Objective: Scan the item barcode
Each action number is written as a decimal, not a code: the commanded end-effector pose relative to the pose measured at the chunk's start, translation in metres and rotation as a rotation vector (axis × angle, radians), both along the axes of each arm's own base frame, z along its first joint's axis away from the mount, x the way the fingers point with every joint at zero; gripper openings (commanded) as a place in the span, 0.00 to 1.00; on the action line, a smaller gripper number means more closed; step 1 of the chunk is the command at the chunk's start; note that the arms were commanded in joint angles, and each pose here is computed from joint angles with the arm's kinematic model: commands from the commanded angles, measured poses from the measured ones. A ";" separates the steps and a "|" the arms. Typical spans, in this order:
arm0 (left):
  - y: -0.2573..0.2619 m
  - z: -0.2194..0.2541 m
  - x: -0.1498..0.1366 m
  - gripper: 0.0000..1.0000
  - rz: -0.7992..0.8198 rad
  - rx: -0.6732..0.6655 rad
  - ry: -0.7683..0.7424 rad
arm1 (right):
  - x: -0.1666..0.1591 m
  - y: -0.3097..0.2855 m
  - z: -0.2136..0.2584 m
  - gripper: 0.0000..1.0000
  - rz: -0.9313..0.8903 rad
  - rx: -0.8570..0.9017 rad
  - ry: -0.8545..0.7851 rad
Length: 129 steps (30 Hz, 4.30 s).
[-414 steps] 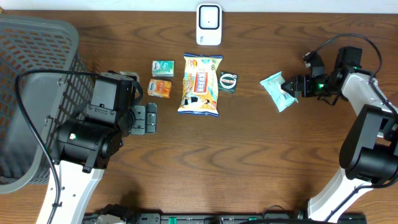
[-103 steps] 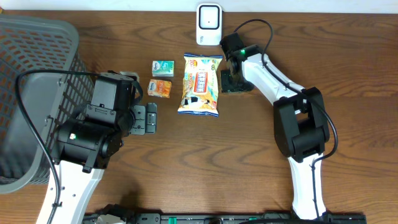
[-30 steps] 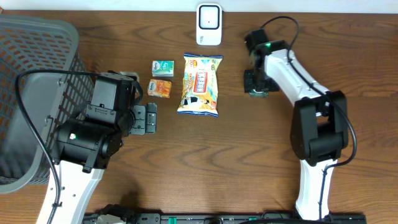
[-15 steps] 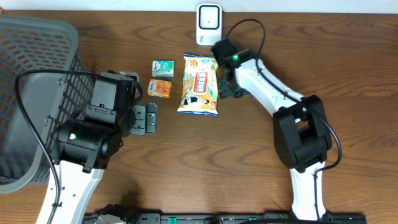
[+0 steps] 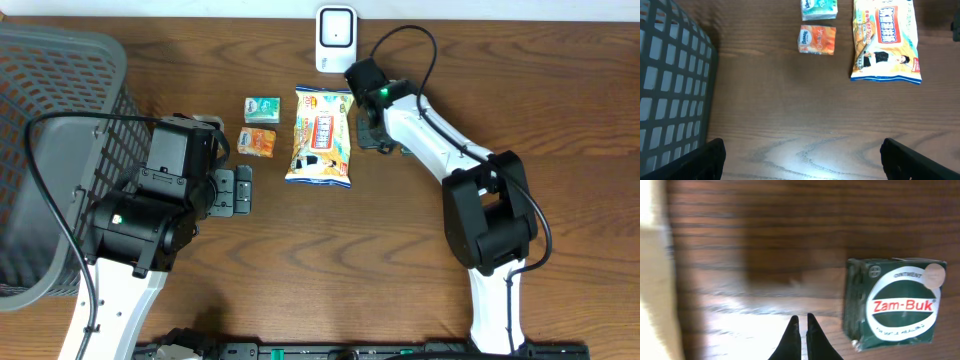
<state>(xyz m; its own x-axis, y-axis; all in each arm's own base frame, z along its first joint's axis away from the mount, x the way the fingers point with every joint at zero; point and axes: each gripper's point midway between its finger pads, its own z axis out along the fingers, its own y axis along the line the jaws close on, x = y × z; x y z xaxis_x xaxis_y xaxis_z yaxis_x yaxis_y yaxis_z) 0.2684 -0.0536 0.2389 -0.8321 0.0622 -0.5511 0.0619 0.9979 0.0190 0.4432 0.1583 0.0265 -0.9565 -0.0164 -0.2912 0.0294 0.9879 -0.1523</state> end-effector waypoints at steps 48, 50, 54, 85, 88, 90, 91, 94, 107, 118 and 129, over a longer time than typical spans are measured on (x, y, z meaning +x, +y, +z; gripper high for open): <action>0.001 0.003 0.001 0.98 0.002 0.004 -0.006 | -0.091 -0.091 -0.010 0.01 -0.092 0.394 0.563; 0.001 0.003 0.001 0.98 0.002 0.004 -0.006 | -0.079 -0.082 -0.011 0.01 -0.075 0.439 0.519; 0.001 0.003 0.001 0.98 0.002 0.004 -0.006 | -0.060 -0.080 -0.014 0.01 -0.075 0.441 0.441; 0.001 0.003 0.001 0.98 0.002 0.004 -0.006 | 0.055 -0.156 -0.010 0.24 -0.376 0.130 -0.116; 0.001 0.003 0.001 0.98 0.002 0.004 -0.006 | 0.069 -0.157 0.005 0.27 -0.354 0.133 -0.158; 0.001 0.003 0.001 0.98 0.002 0.004 -0.006 | 0.073 -0.157 0.016 0.35 -0.342 0.131 -0.165; 0.001 0.003 0.001 0.98 0.002 0.004 -0.006 | 0.075 -0.157 0.021 0.42 -0.342 0.131 -0.165; 0.001 0.003 0.001 0.98 0.002 0.004 -0.006 | 0.077 -0.155 0.036 0.45 -0.340 0.140 -0.161; 0.001 0.003 0.001 0.98 0.002 0.004 -0.006 | 0.101 -0.128 0.037 0.99 -0.179 0.240 -0.209; 0.001 0.003 0.001 0.98 0.002 0.004 -0.006 | 0.098 -0.128 -0.014 0.99 -0.110 0.205 -0.123; 0.001 0.003 0.001 0.98 0.002 0.004 -0.006 | 0.084 -0.128 -0.029 0.73 -0.035 0.176 -0.045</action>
